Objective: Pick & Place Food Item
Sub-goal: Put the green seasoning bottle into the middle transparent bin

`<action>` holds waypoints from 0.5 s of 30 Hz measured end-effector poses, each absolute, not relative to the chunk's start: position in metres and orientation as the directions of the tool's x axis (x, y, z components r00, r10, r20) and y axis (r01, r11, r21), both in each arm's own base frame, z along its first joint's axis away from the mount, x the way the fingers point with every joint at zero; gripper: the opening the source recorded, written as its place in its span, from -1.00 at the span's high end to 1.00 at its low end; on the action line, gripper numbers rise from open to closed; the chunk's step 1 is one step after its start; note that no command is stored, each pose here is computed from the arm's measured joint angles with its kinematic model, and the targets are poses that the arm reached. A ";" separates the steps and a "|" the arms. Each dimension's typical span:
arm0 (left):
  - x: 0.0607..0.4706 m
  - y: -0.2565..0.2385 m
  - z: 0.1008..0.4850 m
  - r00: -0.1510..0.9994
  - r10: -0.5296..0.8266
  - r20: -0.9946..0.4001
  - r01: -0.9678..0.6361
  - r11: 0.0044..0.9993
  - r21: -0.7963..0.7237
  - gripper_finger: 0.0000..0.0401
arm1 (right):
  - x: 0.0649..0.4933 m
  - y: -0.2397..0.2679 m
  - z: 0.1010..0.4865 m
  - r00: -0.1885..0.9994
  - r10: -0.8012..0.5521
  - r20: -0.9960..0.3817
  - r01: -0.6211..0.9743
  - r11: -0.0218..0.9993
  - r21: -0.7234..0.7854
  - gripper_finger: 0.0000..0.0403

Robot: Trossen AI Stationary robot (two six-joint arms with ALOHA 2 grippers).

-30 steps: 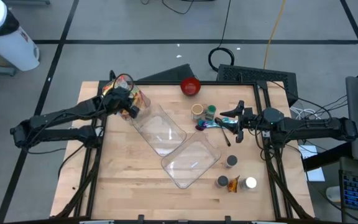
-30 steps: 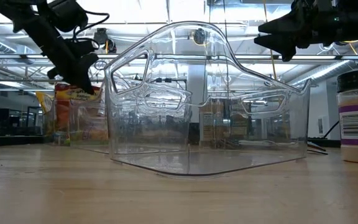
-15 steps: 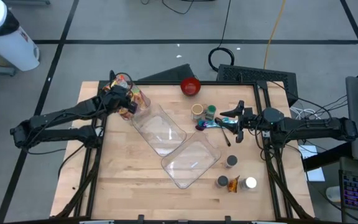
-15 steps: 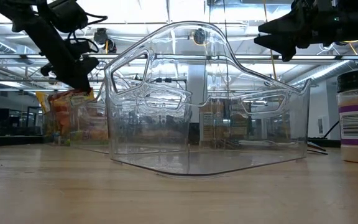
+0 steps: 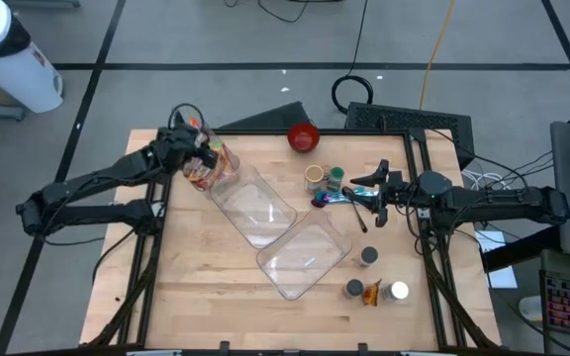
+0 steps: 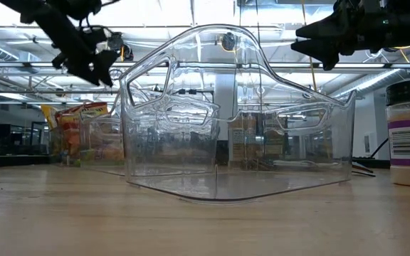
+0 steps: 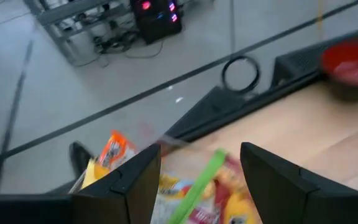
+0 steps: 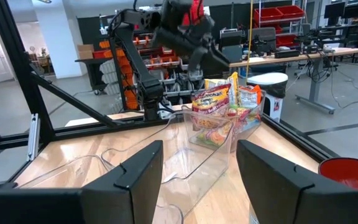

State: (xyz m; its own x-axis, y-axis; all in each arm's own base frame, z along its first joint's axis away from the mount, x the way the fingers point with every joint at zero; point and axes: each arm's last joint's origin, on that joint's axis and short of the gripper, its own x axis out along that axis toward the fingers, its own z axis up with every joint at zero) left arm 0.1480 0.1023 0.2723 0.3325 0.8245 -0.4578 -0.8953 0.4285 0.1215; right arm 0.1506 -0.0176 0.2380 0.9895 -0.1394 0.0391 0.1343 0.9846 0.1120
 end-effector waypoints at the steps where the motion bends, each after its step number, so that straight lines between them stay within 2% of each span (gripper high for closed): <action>1: 0.149 0.102 0.278 0.360 0.818 -0.448 -0.890 0.446 0.098 -0.15 | 0.151 -0.018 0.238 0.990 -0.139 0.037 0.134 0.985 0.112 0.03; 9: 0.164 0.101 0.296 0.669 0.659 -0.343 -0.729 0.672 -0.130 -0.15 | 0.151 -0.018 0.237 0.988 -0.152 0.030 0.150 0.987 0.060 0.02; 15: 0.189 0.100 0.287 0.765 0.536 -0.357 -0.617 0.768 -0.169 -0.15 | 0.154 -0.019 0.234 0.986 -0.166 0.005 0.166 0.984 0.058 0.02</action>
State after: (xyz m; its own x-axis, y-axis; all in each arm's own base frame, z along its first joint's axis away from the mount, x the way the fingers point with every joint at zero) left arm 0.1885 0.0998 0.2867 0.7649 0.5361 -0.3572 -0.6174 0.7683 -0.1689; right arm 0.1543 -0.0189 0.2337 0.9861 -0.1662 0.0053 0.1656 0.9845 0.0584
